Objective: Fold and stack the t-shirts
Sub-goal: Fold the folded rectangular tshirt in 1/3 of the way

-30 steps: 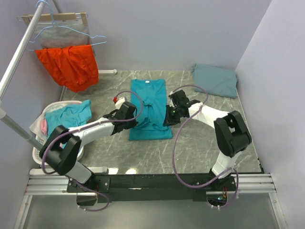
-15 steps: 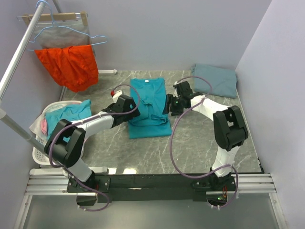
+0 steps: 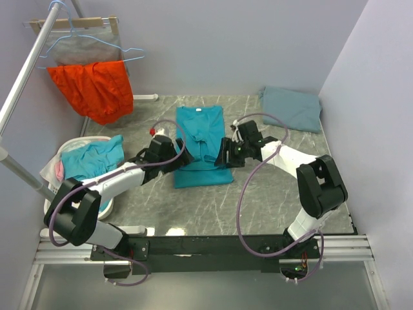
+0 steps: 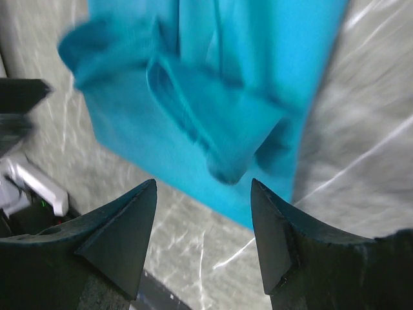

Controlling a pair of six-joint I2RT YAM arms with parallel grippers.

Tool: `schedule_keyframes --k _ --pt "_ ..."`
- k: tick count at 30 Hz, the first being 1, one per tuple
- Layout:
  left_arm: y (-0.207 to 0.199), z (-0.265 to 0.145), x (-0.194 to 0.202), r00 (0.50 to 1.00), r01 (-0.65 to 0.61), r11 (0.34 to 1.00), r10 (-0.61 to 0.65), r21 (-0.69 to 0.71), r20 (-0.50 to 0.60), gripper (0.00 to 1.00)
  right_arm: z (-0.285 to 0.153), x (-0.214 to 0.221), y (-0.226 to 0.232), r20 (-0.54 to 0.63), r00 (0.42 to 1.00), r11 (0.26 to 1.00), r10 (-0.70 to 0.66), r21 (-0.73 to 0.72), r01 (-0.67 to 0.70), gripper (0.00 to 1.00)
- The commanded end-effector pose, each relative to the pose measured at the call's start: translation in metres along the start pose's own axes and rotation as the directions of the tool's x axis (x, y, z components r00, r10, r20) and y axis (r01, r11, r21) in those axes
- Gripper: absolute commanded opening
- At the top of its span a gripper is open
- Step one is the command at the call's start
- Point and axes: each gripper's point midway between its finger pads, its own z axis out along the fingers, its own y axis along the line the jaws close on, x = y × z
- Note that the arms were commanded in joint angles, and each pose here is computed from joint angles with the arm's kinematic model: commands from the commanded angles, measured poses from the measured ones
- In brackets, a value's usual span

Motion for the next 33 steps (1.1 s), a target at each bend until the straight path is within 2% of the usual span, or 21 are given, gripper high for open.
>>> schedule_keyframes --k 1,7,16,21,25,33 --pt "-0.011 -0.006 0.026 0.997 0.026 0.996 -0.019 0.088 -0.078 0.93 -0.007 0.003 0.027 0.023 1.000 0.996 -0.013 -0.084 0.015 0.67" --pt "-0.013 0.000 0.032 0.996 0.021 0.996 -0.013 0.086 -0.087 0.93 0.006 0.007 0.028 0.002 1.000 0.996 -0.003 -0.092 0.003 0.67" --pt "-0.019 0.029 0.027 0.996 -0.008 0.998 0.012 0.056 -0.085 0.93 0.022 -0.010 0.030 -0.001 1.000 0.996 -0.014 -0.086 0.014 0.67" --pt "-0.025 0.042 0.016 0.997 -0.044 0.998 0.047 0.047 -0.065 0.94 0.025 -0.029 0.033 0.024 0.999 0.996 -0.040 -0.077 0.042 0.68" --pt "-0.028 0.053 -0.007 0.997 -0.072 0.997 0.073 0.019 -0.008 0.94 0.034 -0.043 0.032 0.023 0.998 0.996 -0.050 -0.071 0.052 0.68" --pt "-0.016 0.074 -0.035 0.997 -0.067 0.998 0.067 -0.012 0.029 0.94 0.049 -0.067 0.014 0.043 0.998 0.999 -0.040 -0.016 0.041 0.68"
